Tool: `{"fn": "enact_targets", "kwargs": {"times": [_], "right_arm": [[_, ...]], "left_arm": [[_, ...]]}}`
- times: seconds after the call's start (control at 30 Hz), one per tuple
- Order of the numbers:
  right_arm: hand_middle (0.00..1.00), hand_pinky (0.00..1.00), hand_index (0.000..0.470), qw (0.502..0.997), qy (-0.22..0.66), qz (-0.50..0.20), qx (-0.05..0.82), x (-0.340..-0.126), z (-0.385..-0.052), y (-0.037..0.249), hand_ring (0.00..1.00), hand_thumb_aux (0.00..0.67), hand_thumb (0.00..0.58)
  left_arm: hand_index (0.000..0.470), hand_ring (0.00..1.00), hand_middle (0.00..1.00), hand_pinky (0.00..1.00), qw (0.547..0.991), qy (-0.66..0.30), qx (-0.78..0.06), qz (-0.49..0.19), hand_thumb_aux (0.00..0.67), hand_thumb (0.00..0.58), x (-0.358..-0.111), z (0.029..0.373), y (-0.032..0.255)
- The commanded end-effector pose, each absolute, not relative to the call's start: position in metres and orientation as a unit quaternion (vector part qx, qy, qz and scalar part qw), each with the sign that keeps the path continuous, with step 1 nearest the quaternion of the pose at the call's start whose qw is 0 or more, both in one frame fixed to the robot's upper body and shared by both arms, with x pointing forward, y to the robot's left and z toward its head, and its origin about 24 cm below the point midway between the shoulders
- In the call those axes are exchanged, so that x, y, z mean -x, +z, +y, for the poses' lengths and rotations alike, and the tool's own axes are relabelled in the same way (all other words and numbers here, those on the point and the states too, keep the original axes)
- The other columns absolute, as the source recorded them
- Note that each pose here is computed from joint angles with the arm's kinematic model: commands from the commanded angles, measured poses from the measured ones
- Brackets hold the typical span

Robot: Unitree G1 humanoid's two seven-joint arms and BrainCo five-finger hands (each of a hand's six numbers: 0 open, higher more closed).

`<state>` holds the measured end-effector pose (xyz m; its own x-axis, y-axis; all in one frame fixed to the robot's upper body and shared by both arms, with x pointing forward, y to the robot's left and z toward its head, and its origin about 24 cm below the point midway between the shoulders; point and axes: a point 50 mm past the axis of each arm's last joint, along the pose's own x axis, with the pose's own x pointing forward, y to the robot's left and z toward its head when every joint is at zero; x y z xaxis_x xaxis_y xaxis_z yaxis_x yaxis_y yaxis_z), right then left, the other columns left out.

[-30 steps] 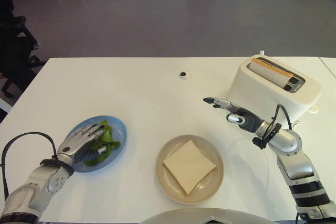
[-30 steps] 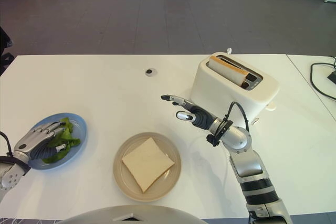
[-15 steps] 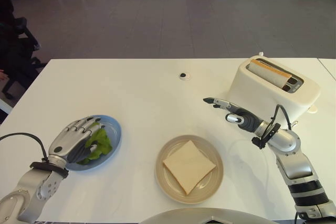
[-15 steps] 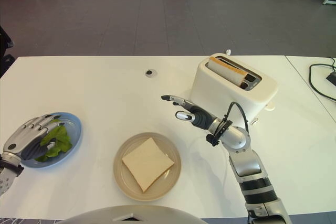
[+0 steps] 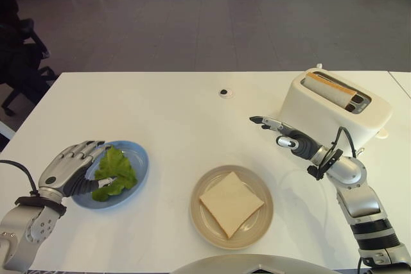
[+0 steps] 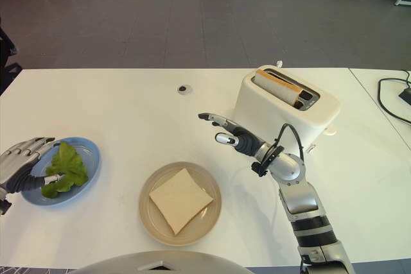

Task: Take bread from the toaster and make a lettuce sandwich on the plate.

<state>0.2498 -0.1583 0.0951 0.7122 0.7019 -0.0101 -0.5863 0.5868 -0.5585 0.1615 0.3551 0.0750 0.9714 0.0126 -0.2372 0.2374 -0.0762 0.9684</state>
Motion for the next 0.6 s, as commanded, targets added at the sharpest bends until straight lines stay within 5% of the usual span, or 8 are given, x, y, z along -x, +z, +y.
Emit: {"fn": "enact_targets", "kwargs": {"times": [0.03, 0.27, 0.3, 0.33, 0.4, 0.5, 0.6], "right_arm": [[0.0, 0.0, 0.0, 0.883, 0.359, -0.101, 0.285, -0.252, -0.162, 0.093, 0.0, 0.0, 0.0], [0.0, 0.0, 0.0, 0.882, 0.359, -0.099, 0.287, -0.253, -0.165, 0.092, 0.0, 0.0, 0.0], [0.0, 0.0, 0.0, 0.882, 0.359, -0.1, 0.287, -0.253, -0.165, 0.092, 0.0, 0.0, 0.0], [0.0, 0.0, 0.0, 0.882, 0.359, -0.1, 0.287, -0.253, -0.165, 0.092, 0.0, 0.0, 0.0], [0.0, 0.0, 0.0, 0.882, 0.359, -0.1, 0.288, -0.253, -0.165, 0.092, 0.0, 0.0, 0.0], [0.0, 0.0, 0.0, 0.882, 0.359, -0.101, 0.288, -0.253, -0.165, 0.093, 0.0, 0.0, 0.0], [0.0, 0.0, 0.0, 0.882, 0.36, -0.101, 0.288, -0.253, -0.165, 0.093, 0.0, 0.0, 0.0]], "left_arm": [[0.0, 0.0, 0.0, 0.0, 0.68, -0.096, -0.721, 0.092, 0.0, 0.0, -0.162, 0.358, 0.067], [0.006, 0.0, 0.0, 0.0, 0.683, -0.102, -0.719, 0.083, 0.008, 0.014, -0.163, 0.355, 0.068], [0.048, 0.0, 0.0, 0.0, 0.678, -0.106, -0.722, 0.083, 0.068, 0.112, -0.164, 0.354, 0.068], [0.066, 0.0, 0.0, 0.0, 0.674, -0.111, -0.726, 0.084, 0.095, 0.152, -0.164, 0.353, 0.067], [0.175, 0.0, 0.0, 0.0, 0.665, -0.121, -0.732, 0.09, 0.25, 0.352, -0.165, 0.351, 0.063], [0.24, 0.0, 0.0, 0.0, 0.653, -0.132, -0.739, 0.1, 0.342, 0.441, -0.164, 0.351, 0.057], [0.258, 0.0, 0.0, 0.0, 0.65, -0.14, -0.74, 0.103, 0.368, 0.462, -0.165, 0.349, 0.054]]}}
